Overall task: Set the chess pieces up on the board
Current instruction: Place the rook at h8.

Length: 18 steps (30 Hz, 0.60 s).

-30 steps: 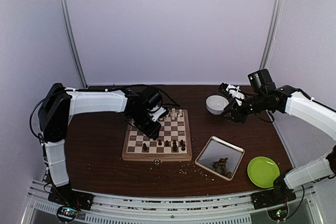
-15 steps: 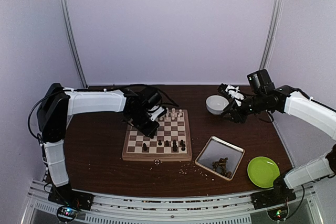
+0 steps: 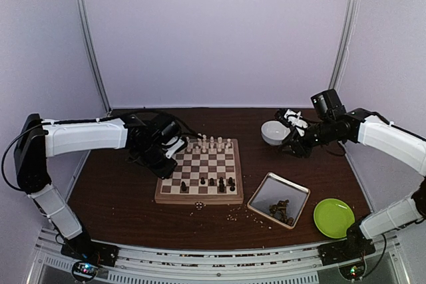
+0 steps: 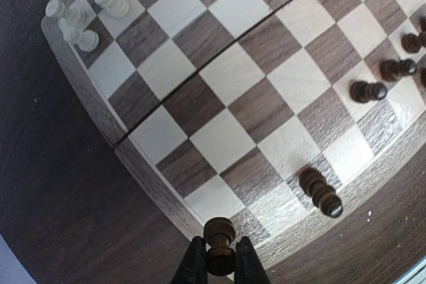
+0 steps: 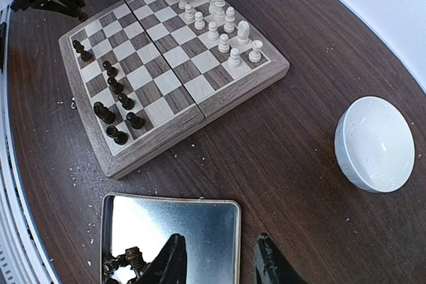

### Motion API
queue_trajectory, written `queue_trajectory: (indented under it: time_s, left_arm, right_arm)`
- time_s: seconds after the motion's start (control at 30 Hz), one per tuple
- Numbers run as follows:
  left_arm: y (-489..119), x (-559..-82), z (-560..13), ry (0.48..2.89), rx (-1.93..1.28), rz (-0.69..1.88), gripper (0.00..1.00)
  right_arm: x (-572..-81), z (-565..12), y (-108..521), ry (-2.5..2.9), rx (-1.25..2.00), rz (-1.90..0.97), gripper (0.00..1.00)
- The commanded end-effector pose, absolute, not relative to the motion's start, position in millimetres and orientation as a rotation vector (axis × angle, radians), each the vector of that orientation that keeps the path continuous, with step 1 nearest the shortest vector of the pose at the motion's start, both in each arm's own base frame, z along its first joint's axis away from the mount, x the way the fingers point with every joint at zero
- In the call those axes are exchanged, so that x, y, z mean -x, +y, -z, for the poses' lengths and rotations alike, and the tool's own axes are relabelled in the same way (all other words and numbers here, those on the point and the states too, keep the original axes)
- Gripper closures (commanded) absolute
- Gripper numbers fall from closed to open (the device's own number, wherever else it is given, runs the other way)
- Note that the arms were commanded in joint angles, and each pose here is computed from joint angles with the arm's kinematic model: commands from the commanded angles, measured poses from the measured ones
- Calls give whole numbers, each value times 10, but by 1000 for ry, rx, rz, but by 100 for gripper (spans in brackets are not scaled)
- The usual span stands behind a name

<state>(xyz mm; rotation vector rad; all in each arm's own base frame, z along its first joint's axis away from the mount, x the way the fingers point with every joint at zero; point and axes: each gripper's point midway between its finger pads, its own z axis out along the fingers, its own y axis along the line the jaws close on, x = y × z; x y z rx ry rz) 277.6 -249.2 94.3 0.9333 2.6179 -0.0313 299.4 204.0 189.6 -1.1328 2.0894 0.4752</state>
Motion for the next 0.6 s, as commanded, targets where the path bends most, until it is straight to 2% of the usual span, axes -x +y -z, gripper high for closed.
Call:
queue_trajectory:
  time_s: [0.0,0.57]
  left_arm:
    - [-2363,-2640,-896,2655,-893,43,95]
    - [-2493,-2539,-721,2672,-901,180,94]
  right_arm:
    - [-2988,-1879,2051,2087,1153,-484,65]
    - [-2986,-1798,2065,2112,1170,-491,65]
